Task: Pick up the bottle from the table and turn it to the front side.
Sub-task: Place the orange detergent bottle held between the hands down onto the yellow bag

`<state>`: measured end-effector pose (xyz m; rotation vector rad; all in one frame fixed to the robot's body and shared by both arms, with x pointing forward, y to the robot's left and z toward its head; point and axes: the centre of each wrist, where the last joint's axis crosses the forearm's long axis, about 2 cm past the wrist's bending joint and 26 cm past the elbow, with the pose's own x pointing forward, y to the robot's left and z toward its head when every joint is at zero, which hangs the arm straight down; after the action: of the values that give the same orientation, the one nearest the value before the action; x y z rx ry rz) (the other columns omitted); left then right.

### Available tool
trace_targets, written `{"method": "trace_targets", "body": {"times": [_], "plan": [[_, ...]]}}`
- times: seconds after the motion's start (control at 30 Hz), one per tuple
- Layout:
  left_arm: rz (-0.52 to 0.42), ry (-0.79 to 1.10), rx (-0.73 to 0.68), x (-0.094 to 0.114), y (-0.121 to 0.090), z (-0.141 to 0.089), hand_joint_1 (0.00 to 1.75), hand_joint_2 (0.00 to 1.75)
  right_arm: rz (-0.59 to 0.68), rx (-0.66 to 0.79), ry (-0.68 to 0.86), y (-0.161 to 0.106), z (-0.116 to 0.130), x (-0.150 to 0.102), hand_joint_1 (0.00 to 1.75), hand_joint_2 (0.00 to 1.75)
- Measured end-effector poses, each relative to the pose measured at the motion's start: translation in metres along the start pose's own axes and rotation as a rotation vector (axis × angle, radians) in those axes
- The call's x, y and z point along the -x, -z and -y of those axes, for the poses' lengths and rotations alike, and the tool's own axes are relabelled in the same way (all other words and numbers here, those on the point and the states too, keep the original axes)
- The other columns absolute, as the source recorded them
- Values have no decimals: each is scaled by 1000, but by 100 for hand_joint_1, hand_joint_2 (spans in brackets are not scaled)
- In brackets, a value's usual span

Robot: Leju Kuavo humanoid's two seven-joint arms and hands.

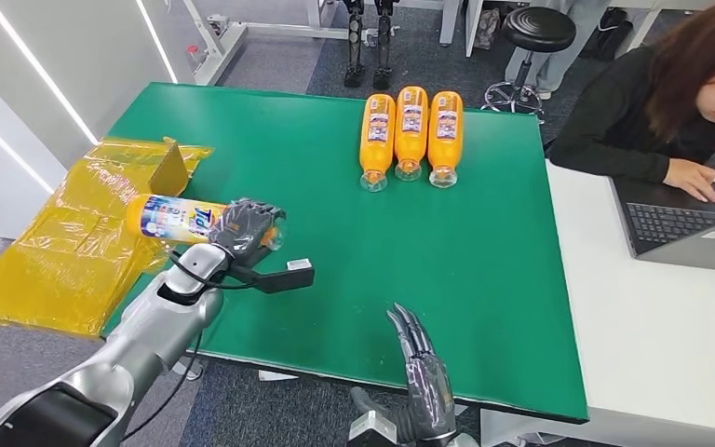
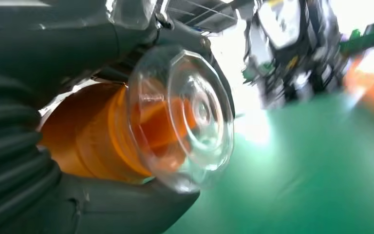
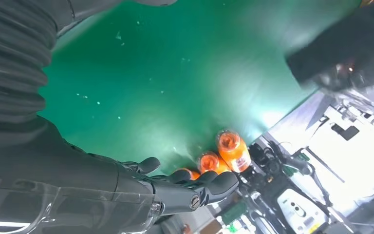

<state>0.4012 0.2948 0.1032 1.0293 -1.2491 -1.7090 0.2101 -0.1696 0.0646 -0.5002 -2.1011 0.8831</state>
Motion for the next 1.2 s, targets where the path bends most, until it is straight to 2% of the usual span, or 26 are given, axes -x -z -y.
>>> {"method": "trace_targets", "body": {"times": [0.13,0.3,0.43,0.47,0.57,0.6,1.0,1.2], "plan": [[-70,89,157,23,-10,15,175,175,-12,7,31,-1,-1,3,0,175],[-185,96,323,40,-21,31,175,175,-23,2,63,1,0,8,0,175],[-268,83,384,47,-25,36,175,175,-29,-4,70,2,1,11,0,175],[-279,79,386,48,-26,36,165,175,-32,-4,69,2,2,11,0,175],[-297,74,381,50,-27,36,34,175,-42,-6,63,0,2,12,0,175],[-300,75,379,51,-27,36,0,175,-46,-7,61,-1,2,13,0,175],[-316,110,352,57,-27,33,0,175,-67,-22,55,-8,2,17,0,175],[-297,136,326,51,-22,30,0,175,-79,-15,59,-9,1,19,0,175]]}}
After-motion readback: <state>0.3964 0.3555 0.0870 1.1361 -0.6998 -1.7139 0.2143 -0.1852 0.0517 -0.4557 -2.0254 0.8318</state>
